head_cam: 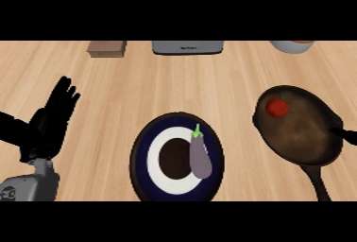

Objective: Pick the bell pepper from the plate and place it in the pan

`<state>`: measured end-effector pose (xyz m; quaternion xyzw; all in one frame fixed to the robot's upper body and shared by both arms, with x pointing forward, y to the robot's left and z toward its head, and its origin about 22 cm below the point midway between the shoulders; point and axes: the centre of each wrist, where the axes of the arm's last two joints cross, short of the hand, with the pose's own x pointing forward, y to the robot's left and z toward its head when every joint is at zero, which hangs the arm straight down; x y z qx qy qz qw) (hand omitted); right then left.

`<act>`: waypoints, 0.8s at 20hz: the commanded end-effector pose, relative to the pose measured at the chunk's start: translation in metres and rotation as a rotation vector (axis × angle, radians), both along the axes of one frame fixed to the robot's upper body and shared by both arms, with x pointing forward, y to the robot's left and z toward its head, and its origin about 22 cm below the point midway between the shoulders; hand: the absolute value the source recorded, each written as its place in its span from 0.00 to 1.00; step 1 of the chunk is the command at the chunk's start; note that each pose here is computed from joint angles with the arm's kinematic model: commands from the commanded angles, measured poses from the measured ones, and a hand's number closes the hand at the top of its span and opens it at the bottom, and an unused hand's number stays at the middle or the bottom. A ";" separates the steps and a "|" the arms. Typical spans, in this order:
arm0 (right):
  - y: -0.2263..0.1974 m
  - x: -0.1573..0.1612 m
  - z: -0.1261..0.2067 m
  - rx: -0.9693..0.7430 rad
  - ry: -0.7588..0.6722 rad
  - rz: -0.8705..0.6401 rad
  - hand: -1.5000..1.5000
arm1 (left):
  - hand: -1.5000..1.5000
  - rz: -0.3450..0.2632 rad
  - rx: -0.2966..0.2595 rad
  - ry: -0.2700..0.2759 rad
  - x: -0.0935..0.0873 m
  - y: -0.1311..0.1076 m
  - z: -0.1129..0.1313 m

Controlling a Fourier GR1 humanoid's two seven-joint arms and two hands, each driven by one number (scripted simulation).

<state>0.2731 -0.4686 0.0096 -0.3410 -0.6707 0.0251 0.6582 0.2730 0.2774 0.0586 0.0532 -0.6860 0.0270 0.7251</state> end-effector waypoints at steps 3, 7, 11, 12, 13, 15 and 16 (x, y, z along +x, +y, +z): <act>-0.042 -0.072 -0.007 0.176 -0.127 0.050 0.00 | 0.50 0.001 0.015 -0.003 -0.008 -0.002 -0.005; -0.085 -0.122 0.011 0.219 -0.128 0.157 0.00 | 0.50 -0.004 0.006 -0.017 -0.003 -0.001 0.013; -0.090 -0.142 0.004 0.197 -0.136 0.136 0.00 | 0.50 -0.010 -0.012 0.004 0.018 -0.008 -0.011; -0.082 -0.153 -0.008 0.193 -0.136 0.144 0.00 | 0.50 -0.018 0.002 -0.005 0.001 -0.013 -0.006; -0.082 -0.167 -0.003 0.173 -0.137 0.136 0.00 | 0.50 -0.004 -0.008 -0.016 0.000 -0.005 -0.002; -0.091 -0.170 -0.013 0.156 -0.120 0.128 0.00 | 0.50 -0.023 0.005 -0.013 -0.005 -0.006 -0.006; -0.081 -0.167 0.005 0.167 -0.133 0.125 0.00 | 0.50 -0.010 -0.013 -0.012 0.004 -0.010 -0.007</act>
